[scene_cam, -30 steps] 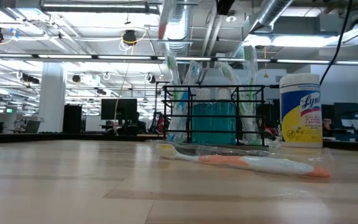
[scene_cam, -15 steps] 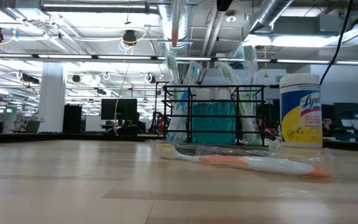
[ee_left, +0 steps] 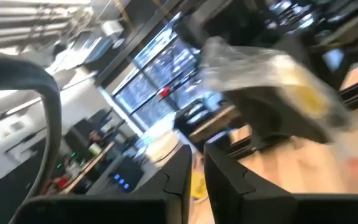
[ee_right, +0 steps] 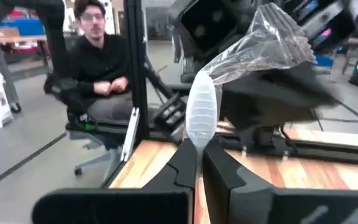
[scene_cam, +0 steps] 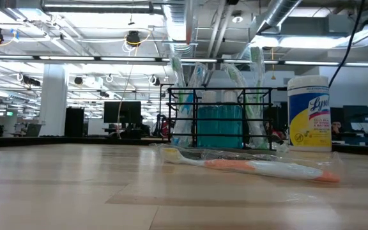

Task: Pick & Place toothbrushing station
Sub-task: Put the orange toothbrush into the wire organizer

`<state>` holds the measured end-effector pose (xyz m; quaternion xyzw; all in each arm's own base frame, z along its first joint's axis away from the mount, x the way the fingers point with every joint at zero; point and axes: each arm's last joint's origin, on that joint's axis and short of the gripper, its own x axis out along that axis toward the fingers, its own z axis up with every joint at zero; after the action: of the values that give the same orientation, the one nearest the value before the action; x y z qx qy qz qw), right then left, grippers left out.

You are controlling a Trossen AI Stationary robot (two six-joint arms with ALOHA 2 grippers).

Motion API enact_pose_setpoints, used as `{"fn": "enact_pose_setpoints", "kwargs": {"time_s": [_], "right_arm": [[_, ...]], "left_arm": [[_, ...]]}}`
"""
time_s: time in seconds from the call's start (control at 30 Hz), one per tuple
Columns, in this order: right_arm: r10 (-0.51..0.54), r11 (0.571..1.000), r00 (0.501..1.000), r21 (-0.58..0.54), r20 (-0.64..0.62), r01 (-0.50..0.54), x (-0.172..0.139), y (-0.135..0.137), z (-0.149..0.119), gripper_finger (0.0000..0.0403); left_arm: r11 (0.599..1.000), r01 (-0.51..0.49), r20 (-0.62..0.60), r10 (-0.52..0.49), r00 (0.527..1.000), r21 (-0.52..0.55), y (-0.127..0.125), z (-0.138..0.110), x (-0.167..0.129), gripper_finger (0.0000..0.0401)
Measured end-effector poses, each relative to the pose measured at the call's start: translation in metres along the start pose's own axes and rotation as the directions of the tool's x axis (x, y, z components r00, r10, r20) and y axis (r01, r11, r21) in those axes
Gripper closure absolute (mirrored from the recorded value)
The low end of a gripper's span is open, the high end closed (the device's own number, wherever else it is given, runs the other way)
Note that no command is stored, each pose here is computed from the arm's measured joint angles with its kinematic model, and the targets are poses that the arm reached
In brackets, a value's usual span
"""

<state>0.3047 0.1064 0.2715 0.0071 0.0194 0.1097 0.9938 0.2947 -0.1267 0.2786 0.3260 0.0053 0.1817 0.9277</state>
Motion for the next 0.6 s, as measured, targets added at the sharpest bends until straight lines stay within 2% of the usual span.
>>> {"fn": "enact_pose_setpoints", "kwargs": {"time_s": [0.1, 0.3, 0.6], "right_arm": [[-0.008, 1.0, 1.0, -0.012, -0.016, 0.008, -0.005, -0.001, 0.003, 0.0401], [-0.117, 0.992, 0.991, -0.051, -0.06, 0.114, -0.025, 0.0, 0.013, 0.0402], [-0.204, 0.977, 0.978, -0.076, -0.051, 0.2, -0.061, 0.01, 0.007, 0.0402]], "left_arm": [[1.0, -0.015, -0.011, 0.015, 1.0, -0.003, 0.001, 0.0, 0.0, 0.0344], [0.999, -0.016, -0.001, 0.016, 1.0, -0.034, 0.002, 0.006, -0.006, 0.0312], [0.998, 0.022, 0.037, -0.02, 0.999, -0.056, -0.003, 0.014, -0.017, 0.0308]]}}
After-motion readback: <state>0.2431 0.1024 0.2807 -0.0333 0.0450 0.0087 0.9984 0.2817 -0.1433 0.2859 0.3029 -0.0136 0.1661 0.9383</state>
